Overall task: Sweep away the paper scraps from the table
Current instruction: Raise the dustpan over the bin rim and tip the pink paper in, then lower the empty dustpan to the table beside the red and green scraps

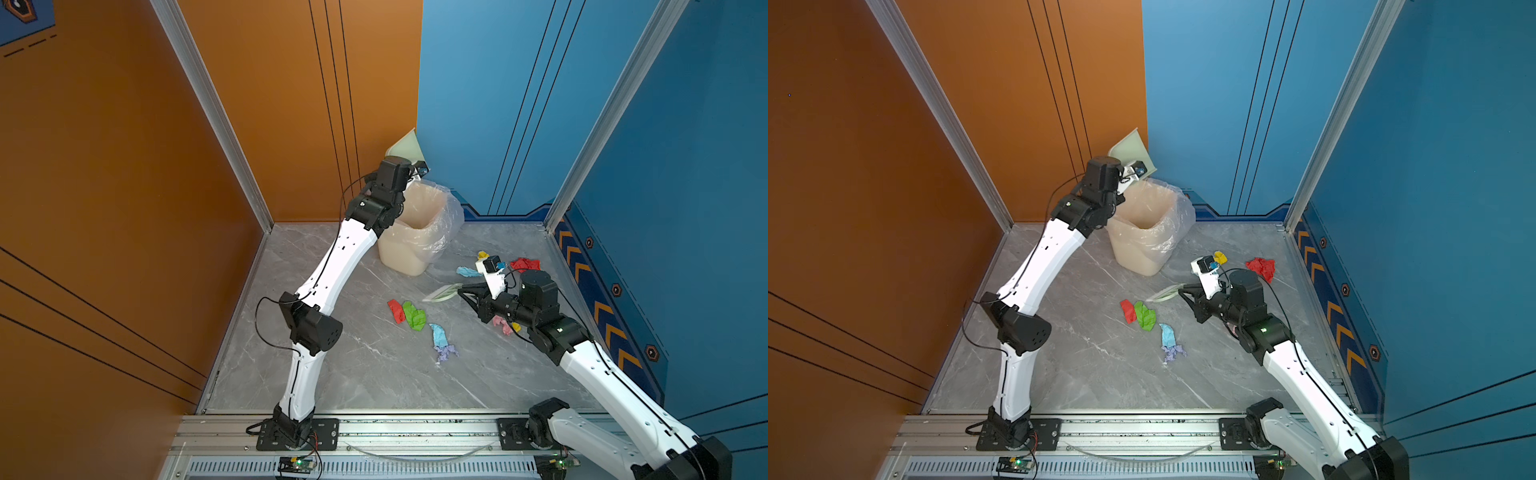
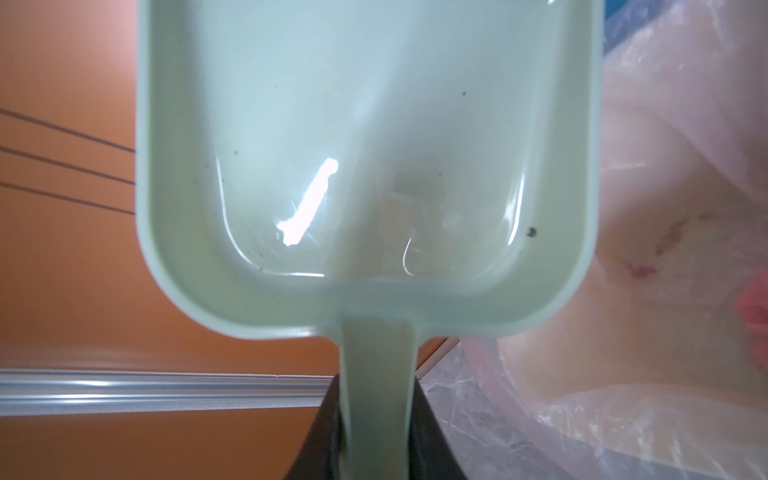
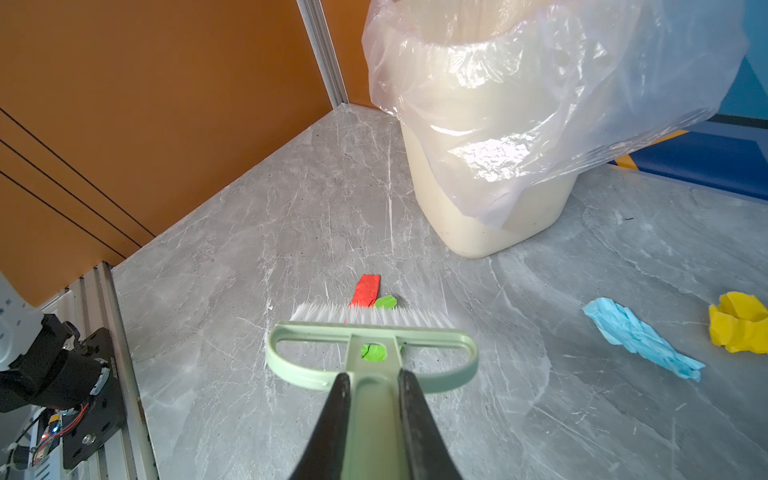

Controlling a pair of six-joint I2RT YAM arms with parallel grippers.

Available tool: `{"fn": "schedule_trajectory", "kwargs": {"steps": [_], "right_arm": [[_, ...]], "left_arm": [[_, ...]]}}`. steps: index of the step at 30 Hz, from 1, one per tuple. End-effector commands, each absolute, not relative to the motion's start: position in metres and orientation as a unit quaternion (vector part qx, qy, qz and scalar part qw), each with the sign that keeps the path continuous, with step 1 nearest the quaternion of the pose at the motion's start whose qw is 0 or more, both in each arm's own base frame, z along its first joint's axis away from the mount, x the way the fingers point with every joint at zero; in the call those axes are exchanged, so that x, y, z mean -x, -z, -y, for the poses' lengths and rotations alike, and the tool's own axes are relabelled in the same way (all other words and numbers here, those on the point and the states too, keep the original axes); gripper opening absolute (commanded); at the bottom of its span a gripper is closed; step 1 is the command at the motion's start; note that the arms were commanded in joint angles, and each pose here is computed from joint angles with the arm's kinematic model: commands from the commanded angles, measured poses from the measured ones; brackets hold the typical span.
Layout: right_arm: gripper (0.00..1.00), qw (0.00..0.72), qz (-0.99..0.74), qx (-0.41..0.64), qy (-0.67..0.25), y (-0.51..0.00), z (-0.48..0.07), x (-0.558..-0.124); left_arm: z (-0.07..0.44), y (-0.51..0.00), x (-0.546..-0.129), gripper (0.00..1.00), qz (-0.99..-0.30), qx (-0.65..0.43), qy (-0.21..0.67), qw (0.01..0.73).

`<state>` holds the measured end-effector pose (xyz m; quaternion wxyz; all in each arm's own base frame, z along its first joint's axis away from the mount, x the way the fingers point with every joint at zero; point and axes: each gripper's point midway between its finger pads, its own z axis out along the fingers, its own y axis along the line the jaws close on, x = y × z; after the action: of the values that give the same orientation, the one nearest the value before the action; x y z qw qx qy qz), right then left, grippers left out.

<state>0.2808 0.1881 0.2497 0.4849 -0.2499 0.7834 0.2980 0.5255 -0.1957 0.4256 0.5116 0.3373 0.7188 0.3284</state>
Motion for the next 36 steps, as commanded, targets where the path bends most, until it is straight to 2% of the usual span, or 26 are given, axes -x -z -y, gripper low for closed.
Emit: {"fn": "schedule_trajectory", "kwargs": {"steps": [1,9,22,36], "right_arm": [[0.00,0.509,-0.764,0.262,-0.297,-0.272,-0.192,-0.284],[0.00,0.512,-0.761,0.280,-0.284,-0.276,-0.203,-0.291],[0.00,0.557,-0.733,0.285,-0.266,-0.288,-0.234,-0.306],[0.00,0.531,-0.749,0.302,-0.257,-0.257,-0.280,-0.321]], "left_arm": [[0.184,-0.422,-0.508,0.00,-0.763,-0.280,-0.243,0.529],[0.167,-0.389,-0.472,0.00,-0.818,-0.213,-0.152,0.512],[0.140,-0.295,-0.389,0.00,-0.882,-0.085,-0.042,0.461],[0.113,-0.181,-0.285,0.00,-0.941,-0.007,0.040,0.336]]}}
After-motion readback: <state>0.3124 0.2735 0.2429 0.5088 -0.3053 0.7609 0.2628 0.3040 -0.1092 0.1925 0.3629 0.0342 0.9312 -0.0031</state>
